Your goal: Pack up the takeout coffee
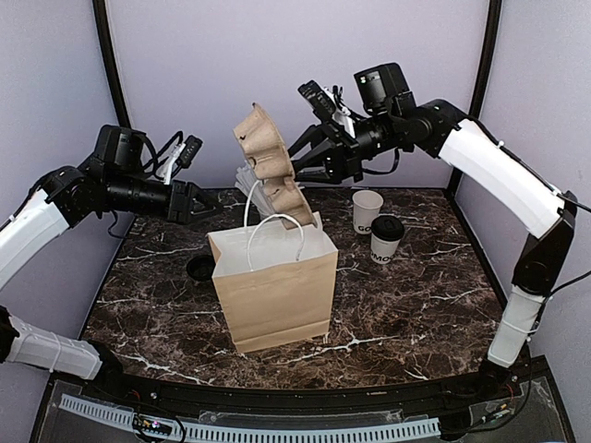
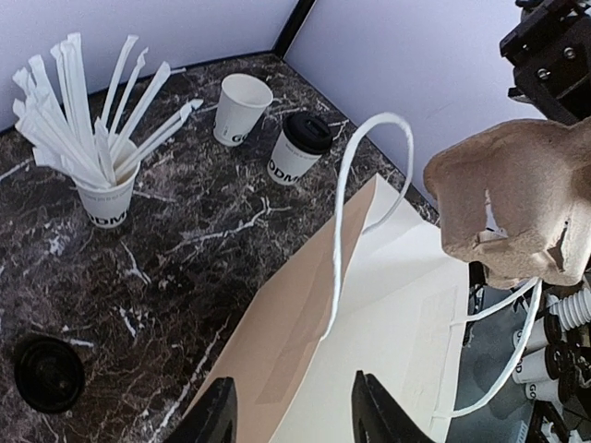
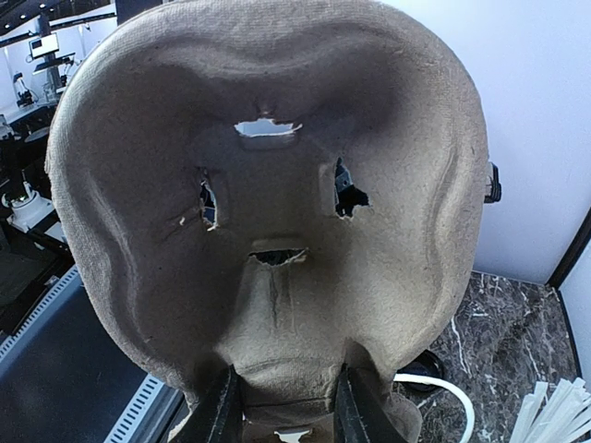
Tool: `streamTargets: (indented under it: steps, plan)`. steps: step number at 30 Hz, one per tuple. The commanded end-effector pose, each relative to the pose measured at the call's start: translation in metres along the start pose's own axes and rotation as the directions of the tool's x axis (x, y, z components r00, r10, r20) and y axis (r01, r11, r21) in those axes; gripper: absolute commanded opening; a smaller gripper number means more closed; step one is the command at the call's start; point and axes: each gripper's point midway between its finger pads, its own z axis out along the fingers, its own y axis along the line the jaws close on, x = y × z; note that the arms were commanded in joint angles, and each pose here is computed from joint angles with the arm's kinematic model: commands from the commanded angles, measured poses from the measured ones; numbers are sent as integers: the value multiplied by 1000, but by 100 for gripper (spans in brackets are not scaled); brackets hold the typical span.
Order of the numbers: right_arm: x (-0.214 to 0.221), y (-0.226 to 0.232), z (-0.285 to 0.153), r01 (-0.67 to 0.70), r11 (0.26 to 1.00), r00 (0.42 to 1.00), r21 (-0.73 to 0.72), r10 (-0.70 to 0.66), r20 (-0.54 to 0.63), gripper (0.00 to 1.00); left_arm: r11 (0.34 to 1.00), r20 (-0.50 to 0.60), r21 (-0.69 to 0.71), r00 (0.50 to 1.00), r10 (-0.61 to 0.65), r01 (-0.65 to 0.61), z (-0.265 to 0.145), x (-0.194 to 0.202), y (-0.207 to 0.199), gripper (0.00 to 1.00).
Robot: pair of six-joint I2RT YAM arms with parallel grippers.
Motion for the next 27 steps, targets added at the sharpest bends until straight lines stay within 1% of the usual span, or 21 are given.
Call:
streamTargets:
  steps: [1, 2, 4, 7, 10, 12, 15, 16, 19, 24, 27]
  plan:
    - [4, 3, 11, -7, 999, 1000, -43, 8, 15, 31, 994, -134, -8, 985, -108, 108, 3, 38, 3, 47]
    - [6, 3, 12, -10, 999, 1000, -47, 11, 13, 31, 994, -139, -1, 984, -108, 109, 2, 41, 2, 52]
    - [10, 3, 15, -17, 999, 1000, -49, 18, 6, 31, 993, -147, 0, 982, -116, 117, 0, 48, 2, 54]
    - [19, 0, 20, -29, 998, 1000, -50, 29, -7, 31, 988, -166, 9, 974, -152, 156, 2, 57, 2, 56]
    - [27, -2, 23, -38, 998, 999, -45, 37, -17, 31, 972, -206, 17, 952, -226, 234, 7, 62, 0, 56]
    - [30, -4, 25, -43, 998, 999, -41, 42, -24, 31, 963, -235, -16, 935, -266, 270, 9, 66, 2, 56]
    - [32, -1, 28, -43, 998, 999, -42, 42, -30, 31, 952, -267, -94, 914, -305, 290, 5, 70, 8, 56]
    - [31, -1, 29, -43, 998, 999, -41, 41, -32, 31, 948, -258, -124, 913, -316, 294, 4, 68, 12, 56]
    - [25, 4, 28, -40, 998, 999, -42, 38, -29, 31, 929, -271, -184, 892, -362, 322, -3, 72, 15, 56]
    - [-1, 8, 20, -34, 999, 999, -19, 34, 0, 31, 913, -240, -211, 887, -394, 348, -22, 58, 7, 56]
    - [-16, 9, 15, -27, 1000, 999, 2, 27, 20, 31, 893, -244, -242, 867, -434, 379, -30, 61, 5, 56]
